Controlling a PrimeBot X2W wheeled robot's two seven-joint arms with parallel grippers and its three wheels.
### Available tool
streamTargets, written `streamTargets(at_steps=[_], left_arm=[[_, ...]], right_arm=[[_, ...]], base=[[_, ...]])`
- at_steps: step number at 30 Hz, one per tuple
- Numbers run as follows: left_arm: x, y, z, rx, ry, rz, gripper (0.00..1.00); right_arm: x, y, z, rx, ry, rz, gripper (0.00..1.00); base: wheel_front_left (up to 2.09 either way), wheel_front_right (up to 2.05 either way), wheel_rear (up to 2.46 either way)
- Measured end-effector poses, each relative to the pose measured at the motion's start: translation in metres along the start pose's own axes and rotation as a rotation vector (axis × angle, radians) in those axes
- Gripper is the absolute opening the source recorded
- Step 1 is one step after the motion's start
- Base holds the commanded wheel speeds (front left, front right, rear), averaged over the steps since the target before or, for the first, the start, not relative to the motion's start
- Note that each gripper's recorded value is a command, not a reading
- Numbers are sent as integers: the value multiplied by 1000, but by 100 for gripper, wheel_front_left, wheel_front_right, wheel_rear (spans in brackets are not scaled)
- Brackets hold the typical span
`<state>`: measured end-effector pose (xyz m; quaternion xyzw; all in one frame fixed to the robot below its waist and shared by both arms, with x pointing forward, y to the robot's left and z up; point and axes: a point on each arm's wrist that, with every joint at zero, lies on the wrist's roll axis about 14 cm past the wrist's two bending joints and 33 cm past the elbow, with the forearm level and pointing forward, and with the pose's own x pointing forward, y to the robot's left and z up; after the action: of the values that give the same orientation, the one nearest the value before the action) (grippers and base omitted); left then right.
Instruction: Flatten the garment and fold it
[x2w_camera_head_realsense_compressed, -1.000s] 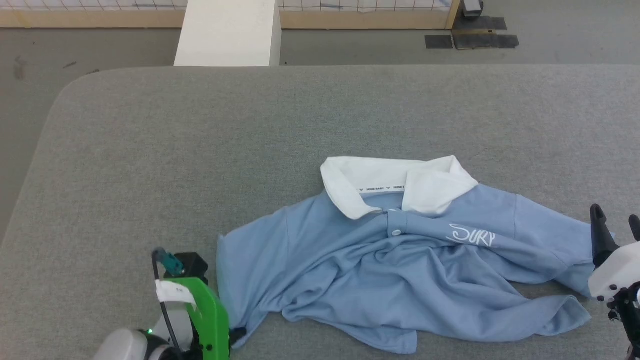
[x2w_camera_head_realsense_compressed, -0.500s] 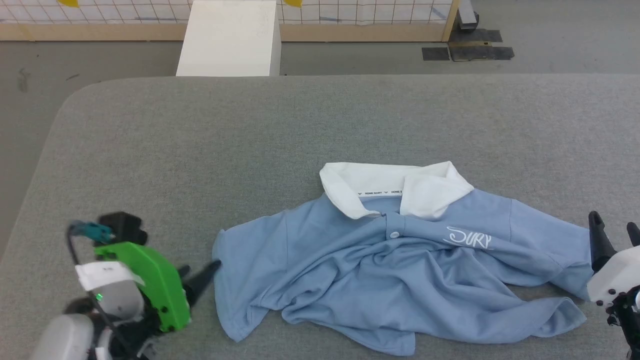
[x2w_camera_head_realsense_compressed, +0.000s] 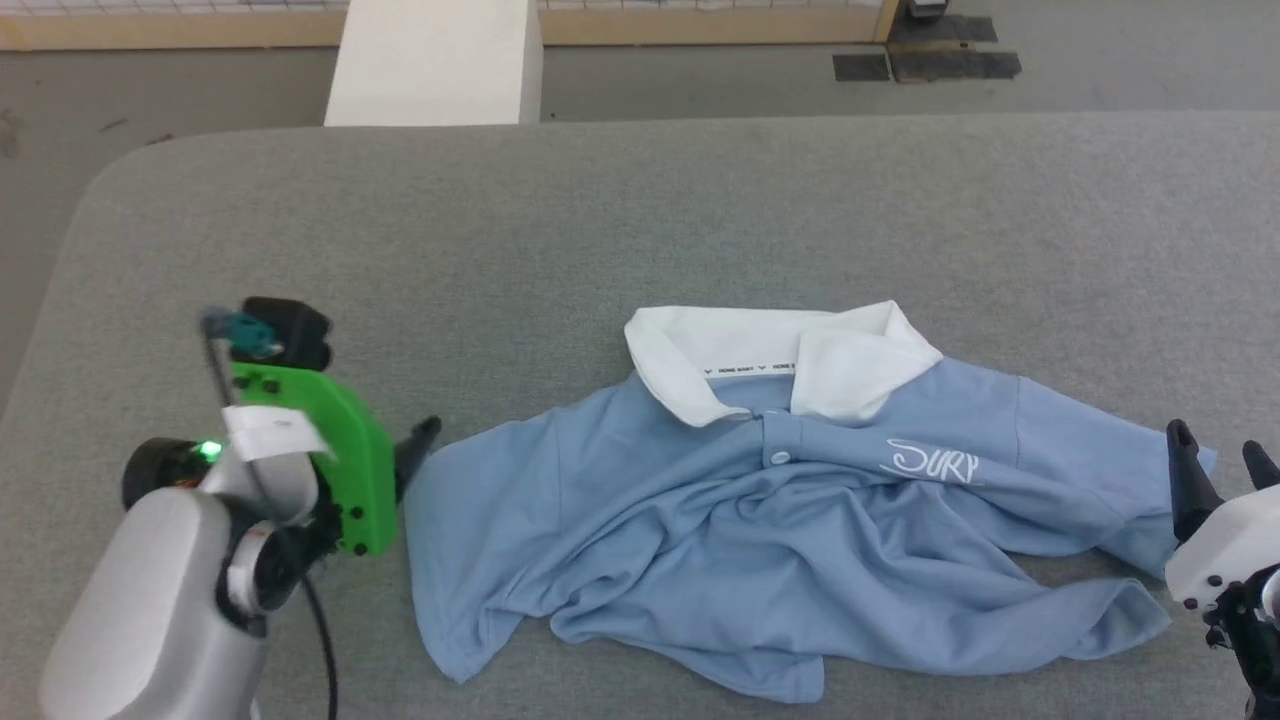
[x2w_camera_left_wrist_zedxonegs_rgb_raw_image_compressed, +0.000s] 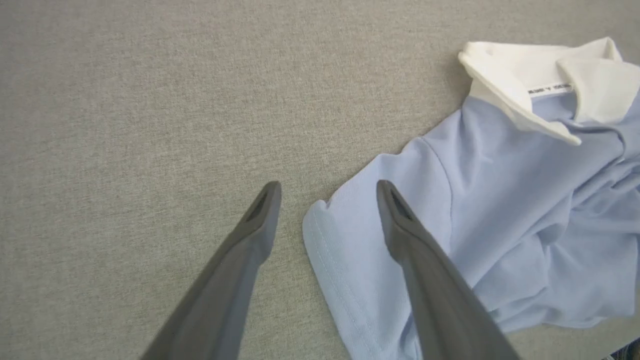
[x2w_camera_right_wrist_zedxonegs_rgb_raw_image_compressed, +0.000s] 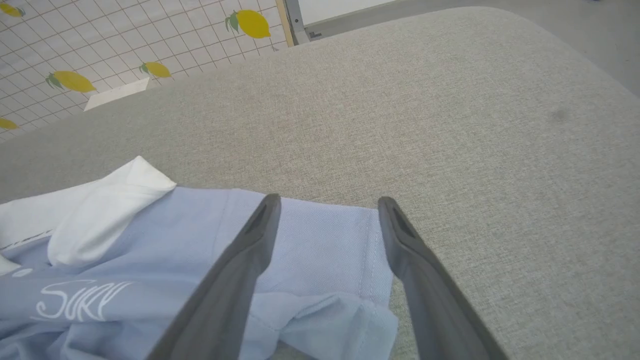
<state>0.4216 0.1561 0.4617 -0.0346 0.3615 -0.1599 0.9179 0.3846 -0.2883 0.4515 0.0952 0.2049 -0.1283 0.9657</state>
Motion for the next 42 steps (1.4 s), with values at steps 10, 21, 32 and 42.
streamTargets(at_steps=[10,21,32,42], left_arm=[[39,3,-59,65,302,-6,100],[48,2,-72,45,372,-22,0],[36,-2,-23,-163,67,-55,0],[23,10,-18,-222,-43,-30,0]], right_arm=[[2,-15,-11,-1,30,-45,100],[4,-17,-12,6,29,-51,100],[-1,-23,0,-29,18,-76,100],[27,-34,13,-232,206,-114,100]], base=[[0,0,0],[0,0,0],[0,0,0],[0,0,0]])
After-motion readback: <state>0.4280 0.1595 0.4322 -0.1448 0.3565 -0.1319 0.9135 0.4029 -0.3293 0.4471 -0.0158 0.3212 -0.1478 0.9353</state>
